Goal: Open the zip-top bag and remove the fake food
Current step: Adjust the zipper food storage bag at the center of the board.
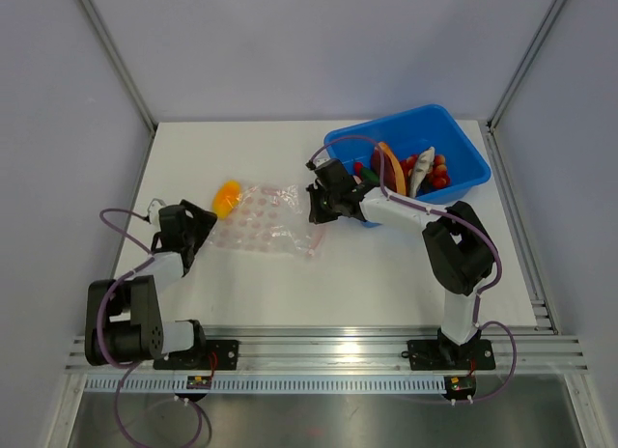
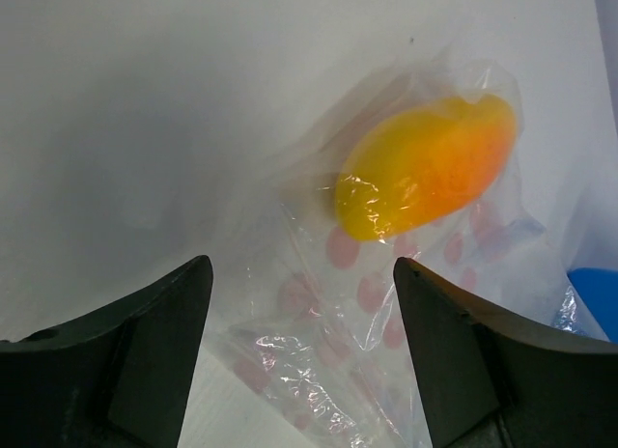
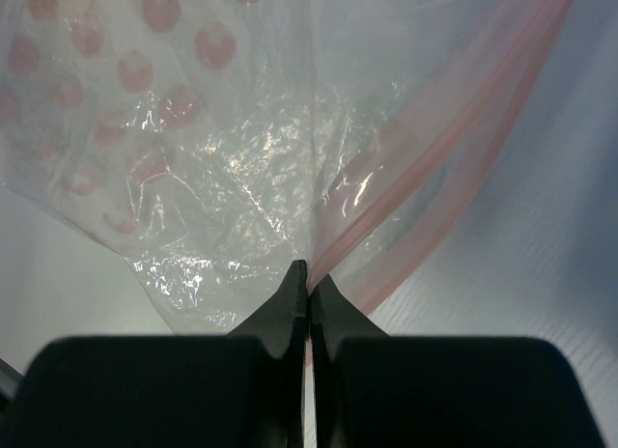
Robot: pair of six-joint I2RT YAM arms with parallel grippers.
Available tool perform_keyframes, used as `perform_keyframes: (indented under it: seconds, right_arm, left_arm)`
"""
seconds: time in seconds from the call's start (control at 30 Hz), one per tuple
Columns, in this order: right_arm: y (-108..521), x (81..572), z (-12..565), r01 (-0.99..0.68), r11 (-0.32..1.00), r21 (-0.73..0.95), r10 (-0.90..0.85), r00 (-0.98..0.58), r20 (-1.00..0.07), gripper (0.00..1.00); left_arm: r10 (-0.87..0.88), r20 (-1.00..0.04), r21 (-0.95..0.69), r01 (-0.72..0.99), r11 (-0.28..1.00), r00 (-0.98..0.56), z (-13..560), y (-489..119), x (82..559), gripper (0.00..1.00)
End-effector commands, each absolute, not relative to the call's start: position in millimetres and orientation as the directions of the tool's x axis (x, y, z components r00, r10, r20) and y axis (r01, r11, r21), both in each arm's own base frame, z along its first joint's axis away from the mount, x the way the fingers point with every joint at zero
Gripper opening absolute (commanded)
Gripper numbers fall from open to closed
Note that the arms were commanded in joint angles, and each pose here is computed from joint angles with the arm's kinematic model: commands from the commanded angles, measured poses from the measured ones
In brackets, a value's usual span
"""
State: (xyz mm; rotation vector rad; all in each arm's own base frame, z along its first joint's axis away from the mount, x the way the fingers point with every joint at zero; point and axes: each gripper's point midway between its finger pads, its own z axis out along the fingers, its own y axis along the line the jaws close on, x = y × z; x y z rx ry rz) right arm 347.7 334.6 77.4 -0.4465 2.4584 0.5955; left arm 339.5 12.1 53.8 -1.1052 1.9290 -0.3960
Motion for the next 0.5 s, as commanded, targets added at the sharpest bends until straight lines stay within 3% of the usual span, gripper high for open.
perform_keyframes:
  seconds: [0.0,0.1,0.2,0.23,0.27,0.3,0.47]
  right_arm:
    - [345.1,352.5,98.7,-0.467,0.821,0.327,-0.177,-0.754,-0.632,0.02]
    - [345.8,351.8,98.9,-0.467,0.818,0.335,-0.175,-0.758,-0.629,0.02]
    - [346.1,351.4,99.0,-0.469,0.816,0.337,-0.176,-0.758,-0.628,0.02]
    - [346.1,351.3,97.6,-0.468,0.817,0.337,-0.177,-0.760,-0.626,0.03]
    - [347.0,350.4,96.9,-0.470,0.815,0.339,-0.179,-0.761,-0.624,0.03]
    - [347.6,350.8,96.7,-0.471,0.814,0.340,-0.180,-0.761,-0.624,0.02]
    - [348.9,350.6,91.1,-0.468,0.815,0.341,-0.188,-0.770,-0.609,0.03]
  left_arm:
    - [-0.804,-0.543,-0.661,-0.467,0.587,-0.242,74.7,6.2,364.2,0.77]
    - [-0.809,-0.522,-0.662,-0.471,0.584,-0.270,68.1,2.1,366.1,0.69]
    - [-0.813,-0.512,-0.658,-0.481,0.579,-0.277,64.3,1.7,366.8,0.51]
    - [-0.813,-0.512,-0.658,-0.481,0.580,-0.279,64.7,1.2,367.4,0.41]
    - [-0.813,-0.509,-0.653,-0.488,0.579,-0.283,63.9,1.6,368.4,0.15]
    - [-0.812,-0.506,-0.657,-0.479,0.582,-0.292,66.1,-0.6,369.9,0.03]
    - [-0.817,-0.510,-0.663,-0.481,0.573,-0.270,71.1,1.3,368.1,0.00]
